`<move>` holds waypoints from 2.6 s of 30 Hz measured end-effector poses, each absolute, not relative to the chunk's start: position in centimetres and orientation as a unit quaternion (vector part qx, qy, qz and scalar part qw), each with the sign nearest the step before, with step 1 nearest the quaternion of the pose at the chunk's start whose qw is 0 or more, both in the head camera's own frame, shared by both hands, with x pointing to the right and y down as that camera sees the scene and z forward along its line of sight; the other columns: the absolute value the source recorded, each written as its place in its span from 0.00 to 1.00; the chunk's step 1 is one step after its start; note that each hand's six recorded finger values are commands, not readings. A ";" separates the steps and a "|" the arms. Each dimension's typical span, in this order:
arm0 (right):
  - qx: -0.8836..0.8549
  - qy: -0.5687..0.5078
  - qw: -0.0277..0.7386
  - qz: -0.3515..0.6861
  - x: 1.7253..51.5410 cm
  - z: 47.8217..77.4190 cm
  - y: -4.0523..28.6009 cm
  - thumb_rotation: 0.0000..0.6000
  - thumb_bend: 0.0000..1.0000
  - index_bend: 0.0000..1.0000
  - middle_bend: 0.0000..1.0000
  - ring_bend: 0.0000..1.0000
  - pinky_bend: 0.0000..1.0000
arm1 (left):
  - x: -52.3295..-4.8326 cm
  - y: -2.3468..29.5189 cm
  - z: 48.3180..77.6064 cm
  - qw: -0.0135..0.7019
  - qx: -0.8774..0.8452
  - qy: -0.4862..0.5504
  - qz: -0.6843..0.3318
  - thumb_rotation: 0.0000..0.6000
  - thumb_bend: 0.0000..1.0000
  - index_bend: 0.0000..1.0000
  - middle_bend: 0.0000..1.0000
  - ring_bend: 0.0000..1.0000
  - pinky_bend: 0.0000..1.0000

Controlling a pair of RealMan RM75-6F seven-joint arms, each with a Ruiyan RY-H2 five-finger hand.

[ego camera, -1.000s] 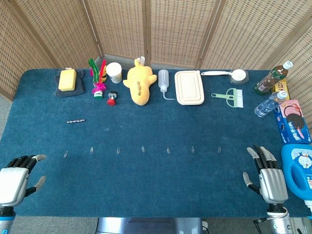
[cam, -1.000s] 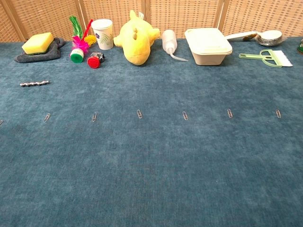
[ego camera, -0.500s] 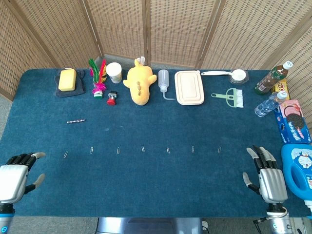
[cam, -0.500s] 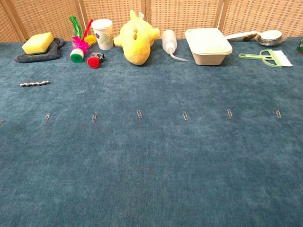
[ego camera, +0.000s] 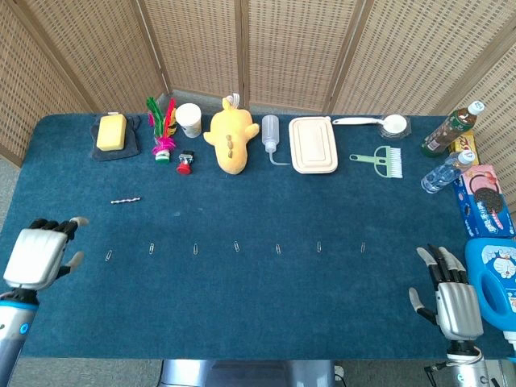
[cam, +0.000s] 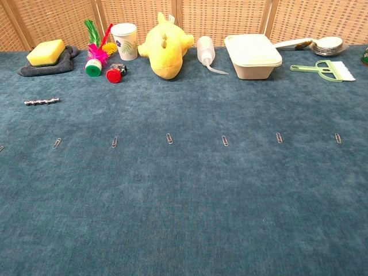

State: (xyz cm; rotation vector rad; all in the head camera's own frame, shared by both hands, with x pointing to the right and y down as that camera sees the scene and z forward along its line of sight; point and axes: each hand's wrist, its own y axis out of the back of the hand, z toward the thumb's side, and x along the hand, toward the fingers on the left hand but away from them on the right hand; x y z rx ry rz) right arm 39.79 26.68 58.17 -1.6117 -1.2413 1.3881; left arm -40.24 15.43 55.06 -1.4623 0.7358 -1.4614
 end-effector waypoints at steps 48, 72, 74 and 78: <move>-0.586 -0.488 0.314 0.565 42.4 58.7 26.6 1.00 0.39 0.14 0.13 0.08 0.14 | -36.7 2.4 71.0 0.402 -0.603 0.200 -0.660 1.00 0.54 0.45 0.86 0.78 0.83; -0.581 -0.485 0.309 0.576 42.7 59.6 26.2 1.00 0.39 0.14 0.13 0.08 0.14 | -36.1 1.9 73.4 0.405 -0.595 0.179 -0.671 1.00 0.54 0.50 0.92 0.82 0.86; -0.581 -0.485 0.309 0.576 42.7 59.6 26.2 1.00 0.39 0.14 0.13 0.08 0.14 | -35.9 2.1 73.6 0.404 -0.597 0.176 -0.671 1.00 0.54 0.50 0.92 0.82 0.86; -0.581 -0.487 0.308 0.575 42.7 59.5 26.2 1.00 0.39 0.13 0.13 0.08 0.14 | -35.9 2.2 73.8 0.401 -0.598 0.175 -0.672 1.00 0.54 0.50 0.92 0.82 0.86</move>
